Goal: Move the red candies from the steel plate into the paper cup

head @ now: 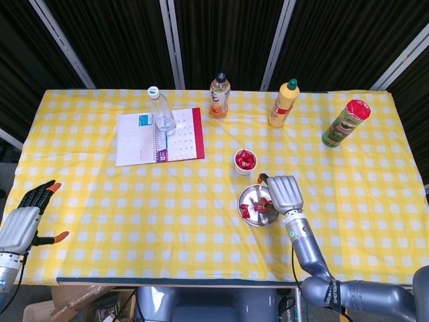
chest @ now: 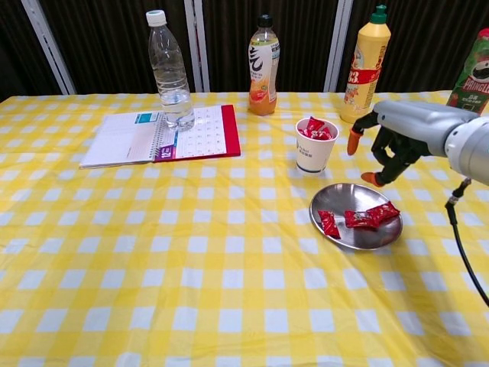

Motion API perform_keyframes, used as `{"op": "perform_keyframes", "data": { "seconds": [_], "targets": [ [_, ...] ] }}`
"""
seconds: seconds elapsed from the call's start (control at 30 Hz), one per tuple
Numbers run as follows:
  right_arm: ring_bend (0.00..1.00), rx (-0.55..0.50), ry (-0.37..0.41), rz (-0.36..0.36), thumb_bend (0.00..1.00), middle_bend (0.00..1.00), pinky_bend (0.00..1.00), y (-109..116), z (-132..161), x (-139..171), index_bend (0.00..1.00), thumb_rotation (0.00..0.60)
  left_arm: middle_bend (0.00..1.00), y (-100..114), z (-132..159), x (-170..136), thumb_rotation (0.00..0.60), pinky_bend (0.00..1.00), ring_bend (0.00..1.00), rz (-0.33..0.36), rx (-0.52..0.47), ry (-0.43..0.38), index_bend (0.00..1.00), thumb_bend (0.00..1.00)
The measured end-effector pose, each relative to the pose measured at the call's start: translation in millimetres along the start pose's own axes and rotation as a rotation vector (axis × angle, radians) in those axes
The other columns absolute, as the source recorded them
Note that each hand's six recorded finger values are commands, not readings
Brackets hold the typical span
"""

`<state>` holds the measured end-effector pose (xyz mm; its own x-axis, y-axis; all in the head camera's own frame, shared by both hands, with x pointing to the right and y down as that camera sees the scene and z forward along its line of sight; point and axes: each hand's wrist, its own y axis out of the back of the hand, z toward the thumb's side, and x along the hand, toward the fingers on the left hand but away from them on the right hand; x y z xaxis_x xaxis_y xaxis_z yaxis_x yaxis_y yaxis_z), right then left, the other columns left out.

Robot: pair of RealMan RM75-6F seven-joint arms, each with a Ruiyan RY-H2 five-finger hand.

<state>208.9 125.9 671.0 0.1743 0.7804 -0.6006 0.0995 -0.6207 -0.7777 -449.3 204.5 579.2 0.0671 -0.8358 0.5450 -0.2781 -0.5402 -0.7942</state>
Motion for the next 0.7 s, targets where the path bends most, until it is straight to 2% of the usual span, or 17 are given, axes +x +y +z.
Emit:
{"op": "perform_keyframes", "data": {
  "seconds": [0.2,0.5,0.7],
  "targets": [
    [0.90,0.009,0.001,0.063,0.35,0.81,1.00,-23.1,-1.9,13.6,0.40,0.600,0.00,0.3,-0.5,-1.4,0.600,0.00,0.00,0.001,0.001,-0.002,0.00,0.04],
    [0.90,-0.034,0.067,0.104,0.35,0.81,1.00,-41.6,18.3,16.6,0.40,0.600,0.00,-0.3,-1.4,-2.0,0.600,0.00,0.00,-0.001,0.001,-0.004,0.00,0.04],
    [0.90,-0.040,0.078,0.119,0.35,0.81,1.00,-52.2,24.1,10.0,0.40,0.600,0.00,-0.2,-2.2,-1.9,0.600,0.00,0.00,-0.003,-0.001,0.000,0.00,0.04]
  ]
}}
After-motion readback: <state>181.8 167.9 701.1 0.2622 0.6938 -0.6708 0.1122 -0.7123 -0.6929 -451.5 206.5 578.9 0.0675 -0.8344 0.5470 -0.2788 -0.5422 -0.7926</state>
